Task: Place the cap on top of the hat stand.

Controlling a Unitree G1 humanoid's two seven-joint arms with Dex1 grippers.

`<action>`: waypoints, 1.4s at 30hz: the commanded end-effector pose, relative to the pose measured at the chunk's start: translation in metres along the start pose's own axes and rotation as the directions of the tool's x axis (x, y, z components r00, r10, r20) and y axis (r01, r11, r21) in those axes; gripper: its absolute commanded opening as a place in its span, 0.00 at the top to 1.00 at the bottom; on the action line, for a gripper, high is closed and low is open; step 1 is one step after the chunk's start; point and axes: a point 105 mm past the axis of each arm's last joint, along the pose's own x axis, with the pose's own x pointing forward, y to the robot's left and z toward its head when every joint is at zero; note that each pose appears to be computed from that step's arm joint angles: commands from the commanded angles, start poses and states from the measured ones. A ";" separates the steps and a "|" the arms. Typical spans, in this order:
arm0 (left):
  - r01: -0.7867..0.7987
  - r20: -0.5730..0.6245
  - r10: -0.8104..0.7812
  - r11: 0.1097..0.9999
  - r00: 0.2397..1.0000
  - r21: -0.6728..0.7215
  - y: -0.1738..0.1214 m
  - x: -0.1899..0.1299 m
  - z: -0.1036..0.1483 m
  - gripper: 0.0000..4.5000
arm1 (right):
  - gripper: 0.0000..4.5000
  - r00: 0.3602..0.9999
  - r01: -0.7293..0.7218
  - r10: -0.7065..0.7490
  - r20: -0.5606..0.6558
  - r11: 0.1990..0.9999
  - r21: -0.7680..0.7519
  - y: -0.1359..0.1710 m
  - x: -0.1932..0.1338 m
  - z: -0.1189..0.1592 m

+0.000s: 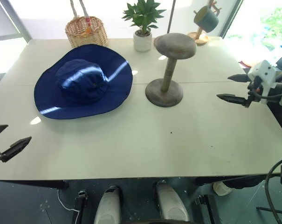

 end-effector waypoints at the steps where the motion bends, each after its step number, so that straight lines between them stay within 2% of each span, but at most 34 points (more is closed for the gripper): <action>1: 0.023 0.012 -0.023 0.999 1.000 0.050 -0.003 -0.001 0.010 0.02 | 0.00 0.997 0.048 -0.046 0.055 0.998 -0.034 -0.011 -0.013 0.019; 7: -0.015 0.025 0.014 1.000 1.000 0.027 0.003 0.000 0.010 0.02 | 0.00 0.998 0.036 -0.035 0.051 0.999 -0.013 -0.010 -0.012 0.018; 12: 0.014 0.025 -0.015 1.000 1.000 0.027 0.001 0.000 0.012 0.02 | 0.00 0.998 0.009 -0.009 0.054 1.000 -0.007 -0.007 -0.012 0.021; 15: 0.046 0.032 -0.049 0.996 0.998 0.076 -0.003 0.005 0.019 0.02 | 0.00 0.998 0.012 -0.010 0.055 0.999 -0.032 -0.007 -0.010 0.025; 19: 0.154 0.038 -0.165 0.964 0.985 0.217 -0.016 0.024 0.043 0.02 | 0.00 0.992 -0.071 0.079 0.094 0.994 -0.085 0.004 -0.015 0.045; 25: 0.263 0.020 -0.294 0.880 0.956 0.395 -0.037 0.049 0.065 0.02 | 0.00 0.968 -0.198 0.207 0.139 0.977 -0.076 0.031 -0.027 0.072; 28: 0.318 -0.050 -0.354 0.758 0.934 0.570 -0.054 0.075 0.068 0.02 | 0.00 0.948 -0.259 0.269 0.167 0.962 -0.082 0.060 -0.036 0.087; 35: 0.404 -0.133 -0.452 0.582 0.882 0.705 -0.079 0.121 0.053 0.02 | 0.00 0.927 -0.323 0.331 0.176 0.944 -0.072 0.115 -0.048 0.102; 38: 0.415 -0.178 -0.449 0.509 0.875 0.755 -0.086 0.140 0.042 0.02 | 0.00 0.937 -0.295 0.298 0.180 0.954 -0.048 0.121 -0.052 0.103; 42: 0.390 -0.189 -0.417 0.473 0.889 0.790 -0.085 0.161 0.035 0.02 | 0.00 0.950 -0.262 0.263 0.168 0.965 -0.025 0.125 -0.055 0.101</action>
